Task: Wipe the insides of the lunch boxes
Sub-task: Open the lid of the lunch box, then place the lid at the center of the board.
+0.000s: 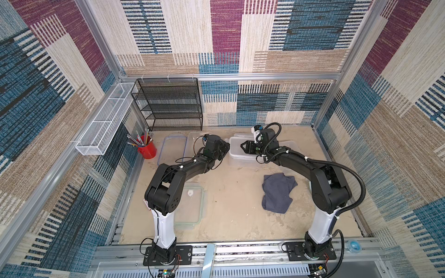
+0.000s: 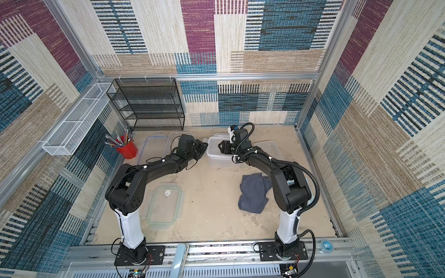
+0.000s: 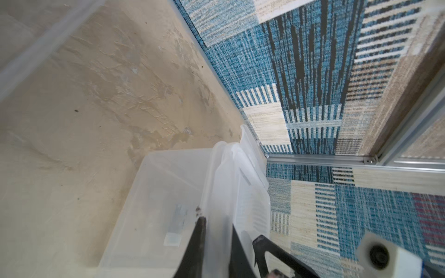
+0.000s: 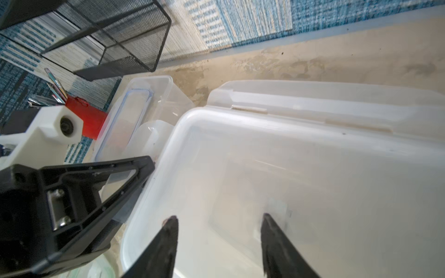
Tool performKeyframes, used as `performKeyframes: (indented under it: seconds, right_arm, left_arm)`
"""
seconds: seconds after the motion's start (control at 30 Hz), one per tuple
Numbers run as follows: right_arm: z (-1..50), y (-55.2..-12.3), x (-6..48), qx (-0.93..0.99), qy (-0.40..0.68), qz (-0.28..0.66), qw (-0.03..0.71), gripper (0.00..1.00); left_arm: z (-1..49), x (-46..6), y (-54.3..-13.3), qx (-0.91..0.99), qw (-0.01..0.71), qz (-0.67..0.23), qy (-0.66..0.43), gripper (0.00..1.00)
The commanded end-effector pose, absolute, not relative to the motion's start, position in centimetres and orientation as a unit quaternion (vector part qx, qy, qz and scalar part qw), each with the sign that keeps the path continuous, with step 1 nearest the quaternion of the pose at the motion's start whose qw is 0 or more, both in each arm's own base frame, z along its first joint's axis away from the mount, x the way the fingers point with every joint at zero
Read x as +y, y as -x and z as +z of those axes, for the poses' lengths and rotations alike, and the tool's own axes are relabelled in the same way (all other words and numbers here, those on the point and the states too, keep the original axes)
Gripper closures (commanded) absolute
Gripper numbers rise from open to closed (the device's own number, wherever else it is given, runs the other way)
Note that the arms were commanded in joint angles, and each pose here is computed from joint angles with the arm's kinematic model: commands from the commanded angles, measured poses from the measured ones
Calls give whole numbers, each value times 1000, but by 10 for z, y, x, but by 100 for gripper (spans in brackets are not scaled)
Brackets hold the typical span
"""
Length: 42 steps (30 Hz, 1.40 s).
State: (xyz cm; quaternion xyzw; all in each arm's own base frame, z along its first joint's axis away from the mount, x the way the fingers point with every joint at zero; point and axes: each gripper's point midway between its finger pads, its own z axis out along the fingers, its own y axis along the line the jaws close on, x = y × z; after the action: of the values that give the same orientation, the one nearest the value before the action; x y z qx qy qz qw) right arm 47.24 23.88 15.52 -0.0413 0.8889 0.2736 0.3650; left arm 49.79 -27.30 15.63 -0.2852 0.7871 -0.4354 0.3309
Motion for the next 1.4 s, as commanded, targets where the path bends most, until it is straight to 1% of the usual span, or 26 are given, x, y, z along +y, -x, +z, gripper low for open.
performKeyframes:
  seconds: [0.0,0.1,0.17,0.27,0.4,0.47,0.57,0.77,0.97,1.13,1.27,1.37]
  right_arm:
    - [141,-438,210,938,26,204,279,34]
    - [190,-445,210,922,34,210,324,25]
    - [217,-445,209,913,38,214,346,23]
    - [240,-440,206,903,41,220,366,22]
    - [246,-429,198,900,33,220,374,21]
    - [246,-423,193,899,27,221,378,21]
    - [248,-414,186,897,18,223,382,21]
    - [267,-398,167,885,1,223,408,20]
    - [283,-387,156,879,-6,222,422,21]
    - [287,-382,146,880,-15,209,427,22]
    - [289,-378,141,879,-20,207,429,22]
    - [291,-377,139,877,-23,207,432,23]
  left_arm:
    - [197,-280,-502,762,368,-473,244,100]
    - [206,-280,-499,758,376,-479,234,100]
    - [213,-280,-498,754,384,-483,224,100]
    - [218,-283,-496,755,392,-484,204,100]
    - [216,-288,-489,756,396,-492,173,100]
    - [220,-291,-485,745,408,-505,151,100]
    - [238,-298,-477,709,438,-541,110,100]
    - [254,-305,-459,648,465,-600,61,100]
    - [266,-307,-442,596,502,-627,14,100]
    - [282,-309,-415,573,547,-606,-68,100]
    - [288,-309,-388,561,604,-550,-134,100]
    - [283,-308,-374,559,625,-519,-165,100]
